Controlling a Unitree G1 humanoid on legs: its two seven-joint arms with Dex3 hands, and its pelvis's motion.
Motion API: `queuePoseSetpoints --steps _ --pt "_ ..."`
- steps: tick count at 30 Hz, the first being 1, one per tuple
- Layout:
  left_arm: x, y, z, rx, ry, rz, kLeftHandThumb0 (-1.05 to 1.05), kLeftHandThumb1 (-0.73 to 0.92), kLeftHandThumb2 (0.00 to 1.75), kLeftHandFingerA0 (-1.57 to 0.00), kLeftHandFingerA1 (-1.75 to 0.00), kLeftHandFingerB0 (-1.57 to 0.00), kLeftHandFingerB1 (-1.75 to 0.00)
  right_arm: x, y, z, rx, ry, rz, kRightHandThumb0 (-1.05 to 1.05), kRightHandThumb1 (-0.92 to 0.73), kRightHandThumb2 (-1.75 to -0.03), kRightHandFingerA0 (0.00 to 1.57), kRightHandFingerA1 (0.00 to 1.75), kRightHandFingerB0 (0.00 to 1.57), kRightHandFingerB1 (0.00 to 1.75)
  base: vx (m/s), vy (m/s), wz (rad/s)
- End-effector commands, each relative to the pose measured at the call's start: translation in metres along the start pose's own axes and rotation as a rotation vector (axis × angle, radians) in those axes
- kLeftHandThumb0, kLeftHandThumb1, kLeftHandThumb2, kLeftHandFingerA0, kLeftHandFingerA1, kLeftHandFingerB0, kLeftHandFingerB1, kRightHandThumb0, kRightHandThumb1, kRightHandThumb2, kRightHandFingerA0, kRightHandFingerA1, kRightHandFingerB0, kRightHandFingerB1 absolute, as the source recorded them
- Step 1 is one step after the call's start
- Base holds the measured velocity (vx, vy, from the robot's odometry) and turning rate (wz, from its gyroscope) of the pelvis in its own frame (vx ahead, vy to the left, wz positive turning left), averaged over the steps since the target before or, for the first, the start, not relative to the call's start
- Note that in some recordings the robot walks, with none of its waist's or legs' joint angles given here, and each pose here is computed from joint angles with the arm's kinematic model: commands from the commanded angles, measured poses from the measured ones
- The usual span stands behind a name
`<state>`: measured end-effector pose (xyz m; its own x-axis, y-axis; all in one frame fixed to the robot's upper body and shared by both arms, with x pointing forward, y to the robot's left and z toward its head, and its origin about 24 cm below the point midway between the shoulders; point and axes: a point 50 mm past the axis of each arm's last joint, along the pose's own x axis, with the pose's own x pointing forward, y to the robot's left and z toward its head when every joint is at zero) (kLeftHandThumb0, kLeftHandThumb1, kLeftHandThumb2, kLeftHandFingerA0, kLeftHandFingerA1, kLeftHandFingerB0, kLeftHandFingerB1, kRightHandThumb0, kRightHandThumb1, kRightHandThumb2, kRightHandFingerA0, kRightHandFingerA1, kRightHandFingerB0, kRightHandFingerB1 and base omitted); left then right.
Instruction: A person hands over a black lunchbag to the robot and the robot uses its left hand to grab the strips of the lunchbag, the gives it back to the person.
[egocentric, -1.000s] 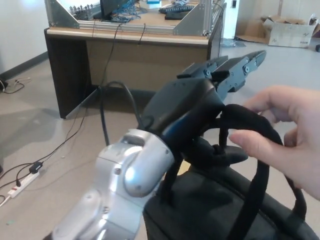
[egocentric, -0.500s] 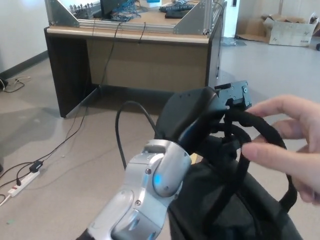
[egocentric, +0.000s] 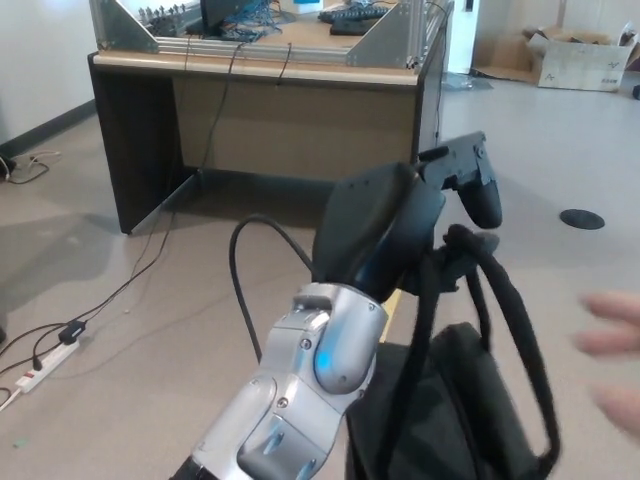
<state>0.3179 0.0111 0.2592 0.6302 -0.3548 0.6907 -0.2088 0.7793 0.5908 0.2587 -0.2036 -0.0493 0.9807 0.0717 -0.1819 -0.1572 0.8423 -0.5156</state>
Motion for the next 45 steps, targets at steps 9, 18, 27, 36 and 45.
queuePoseSetpoints --steps 9,18,27,36,45 --pt "0.003 0.053 0.012 -0.149 -0.218 0.376 -0.18 0.62 0.56 -0.81 -1.75 -0.59 -1.74 -0.004 -0.007 -0.008 -0.014 0.032 0.009 -0.52 -0.53 -0.90 0.53 0.61 0.40 0.53 0.00 0.000 0.00" --pt "-0.019 0.091 -0.016 -0.096 -0.199 0.501 -0.20 0.65 0.57 -0.78 -1.75 -0.60 -1.72 -0.006 -0.013 -0.011 -0.040 0.034 0.013 -0.53 -0.65 -0.59 0.59 0.47 0.54 0.43 0.00 0.000 0.00" --pt "-0.066 0.139 -0.044 0.037 -0.149 0.618 -0.21 0.67 0.57 -0.84 -1.75 -0.63 -1.75 -0.013 -0.008 -0.016 -0.019 0.044 0.032 -0.51 -0.65 -0.59 0.59 0.46 0.55 0.43 0.00 0.000 0.00" --pt "-0.136 0.168 -0.069 0.115 -0.074 0.657 -0.36 0.48 0.84 -1.18 -1.43 -0.94 -1.30 -0.013 -0.012 -0.017 -0.060 0.050 0.031 -0.57 -0.58 -0.92 0.52 0.58 0.45 0.53 0.00 0.000 0.00" --pt "-0.228 0.150 -0.091 0.138 0.134 0.577 -0.13 0.66 0.56 -0.86 -1.75 -0.69 -1.69 -0.010 -0.014 -0.014 -0.058 0.038 0.020 -0.54 -0.56 -0.93 0.56 0.62 0.44 0.54 0.00 0.000 0.00"
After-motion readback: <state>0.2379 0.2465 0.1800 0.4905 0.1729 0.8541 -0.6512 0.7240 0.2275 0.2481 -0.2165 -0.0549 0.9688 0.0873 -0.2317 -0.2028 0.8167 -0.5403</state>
